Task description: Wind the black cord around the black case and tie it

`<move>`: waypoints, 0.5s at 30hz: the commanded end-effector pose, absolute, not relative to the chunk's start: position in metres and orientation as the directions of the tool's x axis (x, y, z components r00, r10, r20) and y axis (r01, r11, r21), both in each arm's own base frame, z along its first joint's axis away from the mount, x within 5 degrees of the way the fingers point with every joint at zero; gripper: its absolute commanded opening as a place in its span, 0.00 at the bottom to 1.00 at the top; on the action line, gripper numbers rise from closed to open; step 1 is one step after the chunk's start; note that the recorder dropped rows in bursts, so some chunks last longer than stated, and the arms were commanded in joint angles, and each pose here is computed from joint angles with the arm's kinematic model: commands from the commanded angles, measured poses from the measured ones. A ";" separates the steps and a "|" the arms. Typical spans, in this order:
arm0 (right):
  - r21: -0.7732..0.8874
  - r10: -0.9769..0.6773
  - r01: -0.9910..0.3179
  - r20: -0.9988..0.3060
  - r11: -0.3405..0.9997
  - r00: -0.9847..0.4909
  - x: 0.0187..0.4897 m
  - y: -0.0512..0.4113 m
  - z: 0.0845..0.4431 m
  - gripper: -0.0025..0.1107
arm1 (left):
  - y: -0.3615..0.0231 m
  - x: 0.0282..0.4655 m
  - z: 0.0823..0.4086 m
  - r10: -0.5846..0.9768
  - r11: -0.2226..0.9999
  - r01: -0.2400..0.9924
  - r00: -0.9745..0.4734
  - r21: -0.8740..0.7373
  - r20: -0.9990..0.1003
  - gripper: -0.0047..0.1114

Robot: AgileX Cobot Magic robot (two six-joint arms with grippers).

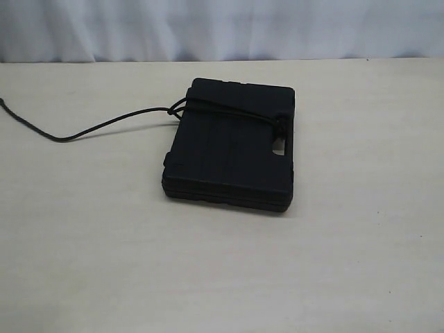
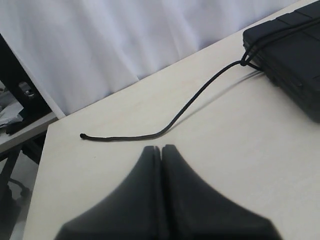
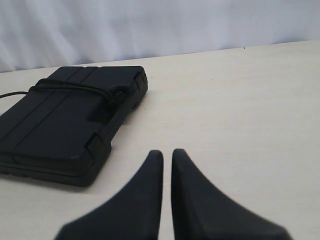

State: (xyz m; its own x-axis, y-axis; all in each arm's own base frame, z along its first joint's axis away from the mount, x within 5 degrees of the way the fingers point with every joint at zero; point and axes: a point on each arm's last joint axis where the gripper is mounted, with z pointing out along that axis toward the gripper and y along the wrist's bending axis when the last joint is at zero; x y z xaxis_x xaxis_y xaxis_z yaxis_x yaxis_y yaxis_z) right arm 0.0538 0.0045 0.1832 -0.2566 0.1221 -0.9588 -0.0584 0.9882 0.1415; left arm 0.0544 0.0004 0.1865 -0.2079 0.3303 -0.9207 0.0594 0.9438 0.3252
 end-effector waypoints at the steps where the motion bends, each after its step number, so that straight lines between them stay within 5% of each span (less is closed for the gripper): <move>1: 0.130 0.113 -0.054 -0.961 0.990 -0.253 0.054 0.004 0.183 0.07 | 0.000 0.054 0.186 0.319 0.948 0.058 -0.204 0.314 -0.926 0.04; 15: 0.130 0.113 -0.054 -0.961 0.990 -0.253 0.054 0.004 0.183 0.07 | -0.004 0.054 0.186 0.335 0.941 0.124 -0.181 0.316 -0.925 0.04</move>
State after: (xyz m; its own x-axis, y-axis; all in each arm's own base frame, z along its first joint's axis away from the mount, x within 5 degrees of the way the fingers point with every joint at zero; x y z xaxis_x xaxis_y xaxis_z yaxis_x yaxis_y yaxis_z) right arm 0.0538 0.0045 0.1832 -0.2566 0.1221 -0.9588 -0.0584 0.9882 0.1415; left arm 0.0543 -0.0030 0.1865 -0.1873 0.3396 -0.9217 0.1174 0.9393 0.3222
